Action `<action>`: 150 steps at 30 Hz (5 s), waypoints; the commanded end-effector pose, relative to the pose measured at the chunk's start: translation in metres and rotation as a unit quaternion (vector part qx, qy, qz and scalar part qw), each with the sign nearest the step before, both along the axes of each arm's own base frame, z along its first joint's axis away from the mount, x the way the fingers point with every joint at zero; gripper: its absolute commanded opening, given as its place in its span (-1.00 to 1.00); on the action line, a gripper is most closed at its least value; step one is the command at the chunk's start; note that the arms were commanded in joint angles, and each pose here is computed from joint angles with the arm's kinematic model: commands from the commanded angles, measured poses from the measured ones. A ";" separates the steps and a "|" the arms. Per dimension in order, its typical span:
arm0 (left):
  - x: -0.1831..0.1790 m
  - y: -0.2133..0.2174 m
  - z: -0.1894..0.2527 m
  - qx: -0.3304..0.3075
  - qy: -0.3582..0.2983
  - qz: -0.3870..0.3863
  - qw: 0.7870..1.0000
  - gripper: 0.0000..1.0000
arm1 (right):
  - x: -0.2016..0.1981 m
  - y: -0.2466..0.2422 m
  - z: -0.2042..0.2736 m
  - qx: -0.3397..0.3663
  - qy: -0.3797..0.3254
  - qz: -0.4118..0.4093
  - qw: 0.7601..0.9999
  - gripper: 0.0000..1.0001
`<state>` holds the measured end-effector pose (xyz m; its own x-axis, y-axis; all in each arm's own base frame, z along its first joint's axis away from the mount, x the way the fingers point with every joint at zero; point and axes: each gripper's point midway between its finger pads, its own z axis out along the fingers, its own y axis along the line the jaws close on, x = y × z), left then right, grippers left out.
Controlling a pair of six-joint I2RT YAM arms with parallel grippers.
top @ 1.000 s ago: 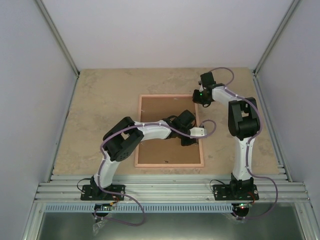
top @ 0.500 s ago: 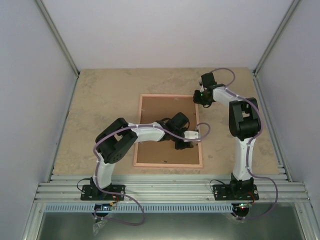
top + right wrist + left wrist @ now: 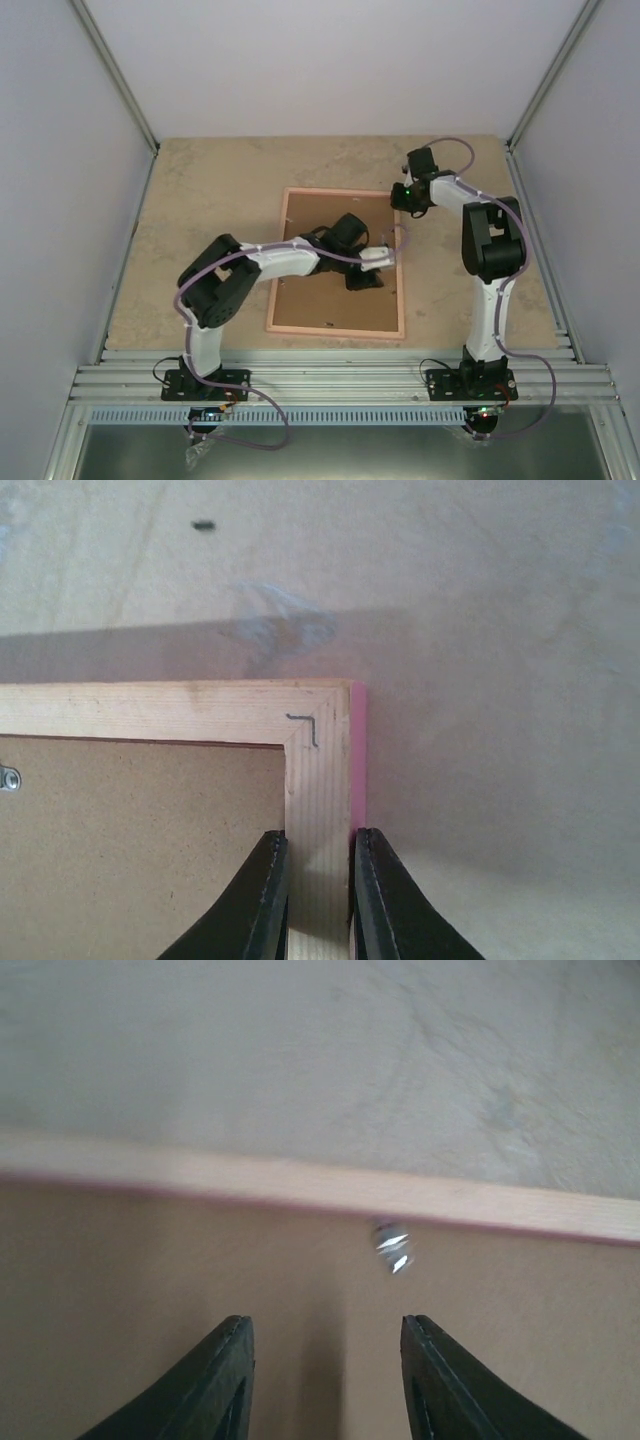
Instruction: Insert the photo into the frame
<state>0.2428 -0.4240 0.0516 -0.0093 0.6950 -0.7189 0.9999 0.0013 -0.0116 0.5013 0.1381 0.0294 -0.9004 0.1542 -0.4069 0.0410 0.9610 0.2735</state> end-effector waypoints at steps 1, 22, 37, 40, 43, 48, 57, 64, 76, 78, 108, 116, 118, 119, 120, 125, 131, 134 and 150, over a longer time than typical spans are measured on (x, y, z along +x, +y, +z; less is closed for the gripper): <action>0.038 0.036 0.060 -0.061 0.018 0.091 0.994 -0.08 | -0.051 -0.037 -0.029 -0.028 0.090 0.021 0.995 -0.90; 0.199 0.273 0.031 -0.082 0.209 0.517 0.826 -0.04 | -0.053 0.119 0.093 0.098 -0.203 0.481 0.847 0.37; 0.193 0.267 -0.010 -0.080 0.290 0.493 0.816 -0.10 | -0.085 0.241 0.029 0.085 -0.179 0.612 0.766 0.24; 0.186 0.267 -0.015 -0.073 0.304 0.493 0.812 -0.08 | -0.118 0.240 0.037 0.104 -0.168 0.638 0.744 0.23; 0.175 0.266 -0.022 -0.071 0.317 0.493 0.807 -0.06 | -0.160 0.241 0.050 0.120 -0.177 0.665 0.716 0.28; 0.160 0.267 -0.028 -0.066 0.328 0.494 0.803 -0.08 | -0.222 0.249 0.039 0.102 -0.181 0.708 0.675 0.14; 0.149 0.275 -0.026 -0.075 0.326 0.529 0.780 -0.17 | -0.272 0.266 0.035 0.109 -0.168 0.706 0.679 0.10; 0.144 0.275 -0.032 -0.078 0.330 0.541 0.770 -0.20 | -0.264 0.275 0.019 0.065 -0.177 0.648 0.738 -0.04; 0.136 0.266 -0.045 -0.050 0.311 0.550 0.773 -0.28 | -0.268 0.274 -0.024 0.001 -0.165 0.638 0.752 -0.17; 0.135 0.266 -0.048 -0.045 0.311 0.551 0.773 -0.30 | -0.273 0.274 -0.027 0.001 -0.165 0.642 0.748 -0.18; 0.138 0.270 -0.064 -0.014 0.302 0.566 0.767 -0.44 | -0.325 0.265 -0.050 0.063 -0.129 0.762 0.631 -0.77; 0.147 0.260 -0.035 -0.047 0.295 0.541 0.786 -0.31 | -0.294 0.273 0.002 0.091 -0.153 0.734 0.656 -0.50; 0.149 0.254 -0.015 -0.072 0.285 0.525 0.799 -0.22 | -0.286 0.273 0.029 0.102 -0.174 0.726 0.657 -0.40; 0.148 0.251 -0.004 -0.085 0.280 0.512 0.807 -0.16 | -0.283 0.272 0.042 0.107 -0.183 0.724 0.657 -0.36; 0.148 0.248 0.008 -0.097 0.272 0.500 0.816 -0.10 | -0.280 0.269 0.054 0.109 -0.192 0.721 0.657 -0.32; 0.134 0.245 0.062 -0.123 0.181 0.430 0.876 0.11 | -0.264 0.223 0.084 0.115 -0.190 0.691 0.688 -0.30; 0.058 0.234 0.077 -0.071 0.069 0.245 0.965 0.42 | -0.251 0.148 0.054 0.071 -0.130 0.647 0.748 -0.37; 0.002 0.221 0.065 -0.033 0.009 0.111 0.993 0.46 | -0.270 0.133 0.041 0.065 -0.111 0.656 0.744 -0.40; -0.108 0.145 -0.010 0.067 -0.114 -0.177 0.975 0.34 | -0.279 0.077 -0.077 -0.047 0.027 0.688 0.724 -0.58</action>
<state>0.1352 -0.2686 0.0510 0.2577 0.7294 -0.6337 0.9610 -0.2617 0.0896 0.2217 0.2659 0.0178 -0.1816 -0.8098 -0.5578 -0.9597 0.0221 0.2803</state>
